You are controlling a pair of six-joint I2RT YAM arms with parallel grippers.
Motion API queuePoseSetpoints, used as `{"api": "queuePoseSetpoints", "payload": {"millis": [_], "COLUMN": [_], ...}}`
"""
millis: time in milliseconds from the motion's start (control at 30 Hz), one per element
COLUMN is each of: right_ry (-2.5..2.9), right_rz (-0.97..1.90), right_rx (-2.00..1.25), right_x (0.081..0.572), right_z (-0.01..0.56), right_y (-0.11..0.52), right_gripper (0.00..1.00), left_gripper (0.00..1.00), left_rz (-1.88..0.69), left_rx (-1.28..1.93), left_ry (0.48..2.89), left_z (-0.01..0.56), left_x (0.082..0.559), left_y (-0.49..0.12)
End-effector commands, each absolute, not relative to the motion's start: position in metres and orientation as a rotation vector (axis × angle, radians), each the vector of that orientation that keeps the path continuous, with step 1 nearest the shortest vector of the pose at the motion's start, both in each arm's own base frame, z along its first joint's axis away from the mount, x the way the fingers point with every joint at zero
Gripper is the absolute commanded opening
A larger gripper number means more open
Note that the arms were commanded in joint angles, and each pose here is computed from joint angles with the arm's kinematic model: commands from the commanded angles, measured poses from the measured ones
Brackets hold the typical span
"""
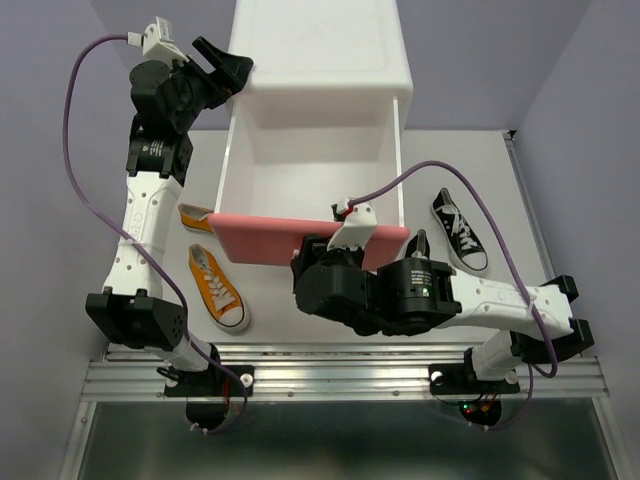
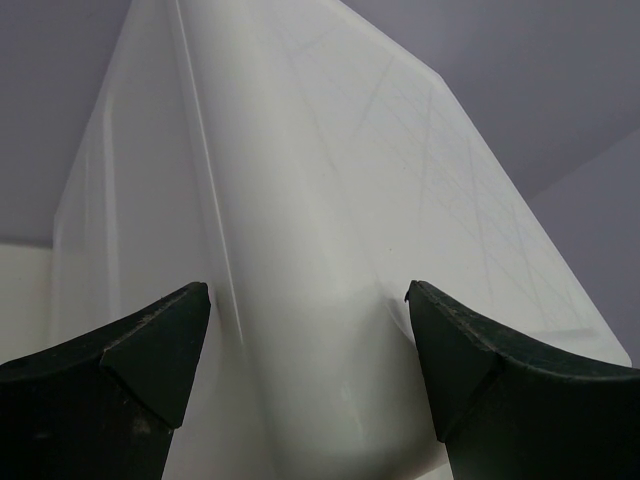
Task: Place and organize the shoes in the shoe cabinet
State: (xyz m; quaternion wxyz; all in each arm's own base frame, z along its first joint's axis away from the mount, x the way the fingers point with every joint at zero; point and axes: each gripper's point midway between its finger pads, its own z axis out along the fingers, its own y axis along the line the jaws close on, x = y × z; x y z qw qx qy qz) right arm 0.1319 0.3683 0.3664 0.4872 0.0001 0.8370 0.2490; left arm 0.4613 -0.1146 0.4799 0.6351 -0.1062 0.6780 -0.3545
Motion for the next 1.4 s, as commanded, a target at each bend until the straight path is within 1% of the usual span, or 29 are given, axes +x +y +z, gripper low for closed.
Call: {"api": "queuePoseSetpoints", "payload": {"millis": [0, 233, 333, 533, 567, 633, 700, 733, 767, 833, 867, 967, 1067, 1200, 1233, 1300, 1367], "right_ry": [2.183, 2.247, 2.219, 2.195, 2.189, 2.187, 2.185, 2.185, 2.188, 2.187, 2.189, 2.202, 2.212, 2.244, 2.284, 2.333, 2.406], "right_rz": [0.685, 0.634, 0.640, 0.684, 0.703, 0.716, 0.740, 0.747, 0.740, 0.752, 0.746, 0.736, 0.708, 0.775, 0.774, 0.786, 0.724], "right_rx": [0.005, 0.061, 0.054, -0.019, -0.019, -0.014, 0.020, 0.028, 0.028, 0.024, 0.022, -0.052, -0.125, -0.134, -0.128, -0.107, -0.057], "right_x": [0.090, 0.082, 0.085, 0.084, 0.083, 0.083, 0.084, 0.084, 0.084, 0.083, 0.083, 0.079, 0.076, 0.067, 0.063, 0.057, 0.053], "right_z": [0.344, 0.341, 0.350, 0.363, 0.366, 0.369, 0.373, 0.373, 0.369, 0.370, 0.370, 0.366, 0.363, 0.366, 0.354, 0.350, 0.330], "right_y": [0.371, 0.346, 0.334, 0.339, 0.342, 0.340, 0.335, 0.333, 0.332, 0.331, 0.329, 0.336, 0.337, 0.329, 0.326, 0.308, 0.290], "right_gripper": [0.01, 0.01, 0.01, 0.01, 0.06, 0.28, 0.39, 0.49, 0.63, 0.71, 0.81, 1.00, 1.00, 1.00, 1.00, 1.00, 1.00], "left_gripper": [0.90, 0.90, 0.90, 0.90, 0.90, 0.90, 0.90, 0.90, 0.90, 0.90, 0.90, 0.90, 0.90, 0.90, 0.90, 0.90, 0.91], "left_rz": [-0.713, -0.706, -0.699, -0.690, -0.690, -0.689, -0.689, -0.689, -0.689, -0.689, -0.688, -0.687, -0.686, -0.682, -0.678, -0.667, -0.660], "left_rx": [-0.291, -0.300, -0.306, -0.305, -0.306, -0.307, -0.309, -0.309, -0.311, -0.313, -0.311, -0.311, -0.318, -0.322, -0.322, -0.322, -0.313], "left_ry": [1.740, 1.744, 1.740, 1.742, 1.745, 1.748, 1.748, 1.748, 1.746, 1.744, 1.738, 1.740, 1.743, 1.750, 1.749, 1.753, 1.758], "left_z": [0.411, 0.406, 0.406, 0.407, 0.406, 0.405, 0.405, 0.405, 0.406, 0.407, 0.410, 0.411, 0.409, 0.406, 0.406, 0.405, 0.405], "left_x": [0.469, 0.473, 0.475, 0.477, 0.478, 0.478, 0.478, 0.478, 0.477, 0.477, 0.475, 0.474, 0.473, 0.472, 0.472, 0.472, 0.472], "left_y": [-0.110, -0.109, -0.108, -0.107, -0.107, -0.107, -0.107, -0.107, -0.107, -0.106, -0.106, -0.106, -0.106, -0.105, -0.104, -0.103, -0.103]}}
